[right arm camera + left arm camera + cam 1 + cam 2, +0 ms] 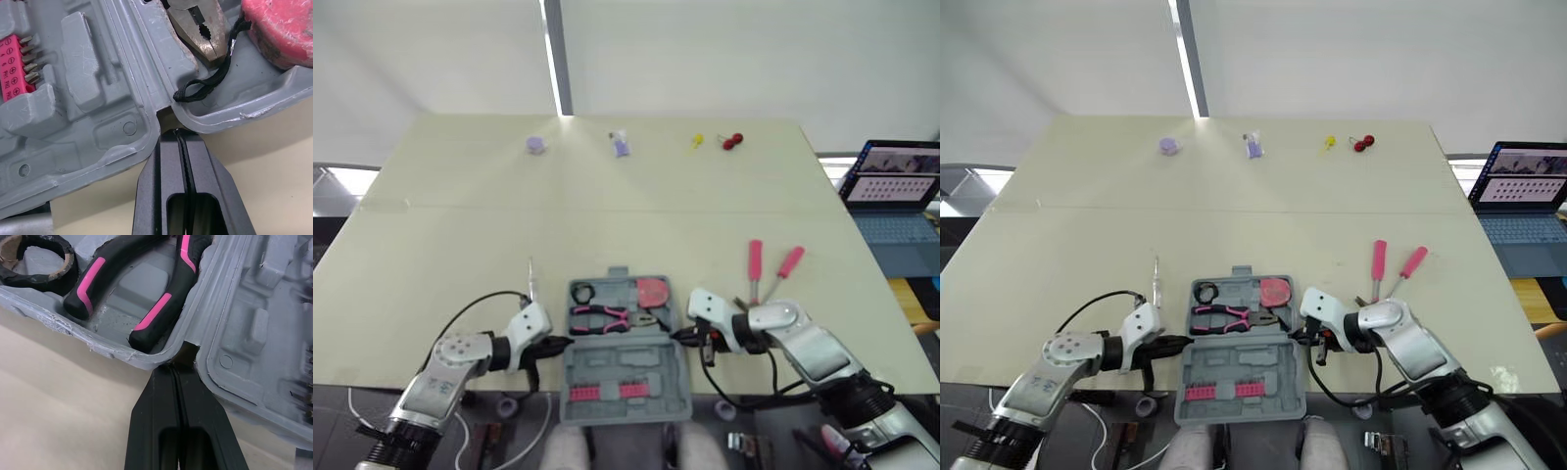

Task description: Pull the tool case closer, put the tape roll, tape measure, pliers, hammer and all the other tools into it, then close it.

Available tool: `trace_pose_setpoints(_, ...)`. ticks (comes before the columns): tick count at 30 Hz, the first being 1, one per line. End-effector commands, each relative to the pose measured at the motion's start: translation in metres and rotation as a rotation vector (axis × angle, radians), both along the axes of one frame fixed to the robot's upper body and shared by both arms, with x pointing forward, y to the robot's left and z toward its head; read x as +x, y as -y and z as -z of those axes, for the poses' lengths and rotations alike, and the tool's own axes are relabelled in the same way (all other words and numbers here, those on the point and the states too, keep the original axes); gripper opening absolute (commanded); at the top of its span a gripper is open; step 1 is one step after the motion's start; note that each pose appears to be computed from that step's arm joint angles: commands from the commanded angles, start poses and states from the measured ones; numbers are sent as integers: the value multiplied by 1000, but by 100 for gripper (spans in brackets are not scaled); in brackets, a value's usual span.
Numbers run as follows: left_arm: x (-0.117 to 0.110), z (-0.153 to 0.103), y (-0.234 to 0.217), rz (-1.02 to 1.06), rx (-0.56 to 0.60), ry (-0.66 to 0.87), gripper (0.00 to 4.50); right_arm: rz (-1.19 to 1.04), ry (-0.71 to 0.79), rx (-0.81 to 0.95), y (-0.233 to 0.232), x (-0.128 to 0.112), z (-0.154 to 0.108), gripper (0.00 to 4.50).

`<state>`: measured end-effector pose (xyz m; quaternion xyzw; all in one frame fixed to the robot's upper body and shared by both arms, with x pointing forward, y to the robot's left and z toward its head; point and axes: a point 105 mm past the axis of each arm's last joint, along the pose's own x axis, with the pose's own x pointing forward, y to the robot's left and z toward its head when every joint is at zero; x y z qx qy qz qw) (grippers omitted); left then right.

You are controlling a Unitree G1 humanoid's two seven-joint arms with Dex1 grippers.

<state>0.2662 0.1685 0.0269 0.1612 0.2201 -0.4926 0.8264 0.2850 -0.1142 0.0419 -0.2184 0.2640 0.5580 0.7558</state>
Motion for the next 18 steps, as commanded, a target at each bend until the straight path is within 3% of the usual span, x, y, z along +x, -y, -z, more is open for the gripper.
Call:
trace_pose_setpoints(1,8,-6,9,20,-5,35,0,-5,46,37,-7,6,-13,3)
trace_pose_setpoints(18,41,-14,17,11,22,115,0,78,110,40,0,31,-21,3)
